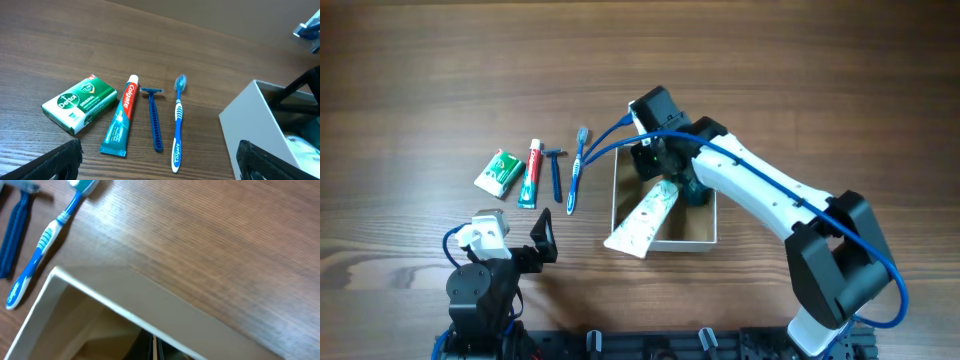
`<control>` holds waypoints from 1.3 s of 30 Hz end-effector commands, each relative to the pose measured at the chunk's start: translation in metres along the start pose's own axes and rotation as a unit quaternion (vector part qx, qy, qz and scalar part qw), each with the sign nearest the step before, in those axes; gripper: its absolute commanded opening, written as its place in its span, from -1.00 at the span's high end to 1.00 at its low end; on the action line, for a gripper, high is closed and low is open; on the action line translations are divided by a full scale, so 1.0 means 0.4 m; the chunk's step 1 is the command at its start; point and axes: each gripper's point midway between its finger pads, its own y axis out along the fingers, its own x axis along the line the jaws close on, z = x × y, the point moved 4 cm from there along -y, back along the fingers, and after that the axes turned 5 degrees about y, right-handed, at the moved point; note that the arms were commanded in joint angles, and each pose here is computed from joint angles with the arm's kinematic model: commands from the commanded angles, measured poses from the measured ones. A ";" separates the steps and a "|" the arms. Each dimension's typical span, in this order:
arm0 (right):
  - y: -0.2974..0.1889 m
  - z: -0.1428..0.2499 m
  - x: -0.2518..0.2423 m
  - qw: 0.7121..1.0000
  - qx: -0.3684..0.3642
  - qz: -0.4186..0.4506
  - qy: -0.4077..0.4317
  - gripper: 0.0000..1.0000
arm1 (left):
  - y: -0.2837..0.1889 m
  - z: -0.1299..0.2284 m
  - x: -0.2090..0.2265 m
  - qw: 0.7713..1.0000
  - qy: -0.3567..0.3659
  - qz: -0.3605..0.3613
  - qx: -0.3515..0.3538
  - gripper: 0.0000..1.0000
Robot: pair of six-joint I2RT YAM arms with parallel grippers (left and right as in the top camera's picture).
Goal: Pack container
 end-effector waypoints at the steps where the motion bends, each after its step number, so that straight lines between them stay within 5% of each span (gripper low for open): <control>1: 0.011 -0.029 -0.026 1.000 -0.024 0.017 -0.007 0.91 | 0.002 0.007 -0.003 1.000 0.003 0.008 0.002 -1.00; 12: -0.003 -0.074 -0.027 0.997 -0.063 0.020 -0.028 0.91 | 0.002 0.007 -0.003 1.000 0.003 0.008 0.002 -1.00; 18: -0.188 -0.116 0.025 0.996 -0.075 -0.035 -0.025 0.91 | 0.002 0.007 -0.003 1.000 0.003 0.008 0.002 -0.99; 23: -0.467 -0.139 0.035 0.985 -0.162 -0.057 0.026 0.16 | 0.002 0.007 -0.003 1.000 0.003 0.008 0.002 -0.99; 27: -0.547 -0.082 -0.067 0.974 -0.156 -0.009 0.165 -0.12 | 0.002 0.007 -0.003 1.000 0.003 0.008 0.002 -1.00; 35: -0.416 0.025 -0.284 0.945 -0.028 0.064 0.320 -0.09 | 0.002 0.007 -0.003 1.000 0.003 0.008 0.002 -0.99; 39: -0.307 0.075 -0.298 0.939 0.048 0.064 0.336 0.29 | 0.002 0.007 -0.003 1.000 0.003 0.008 0.002 -1.00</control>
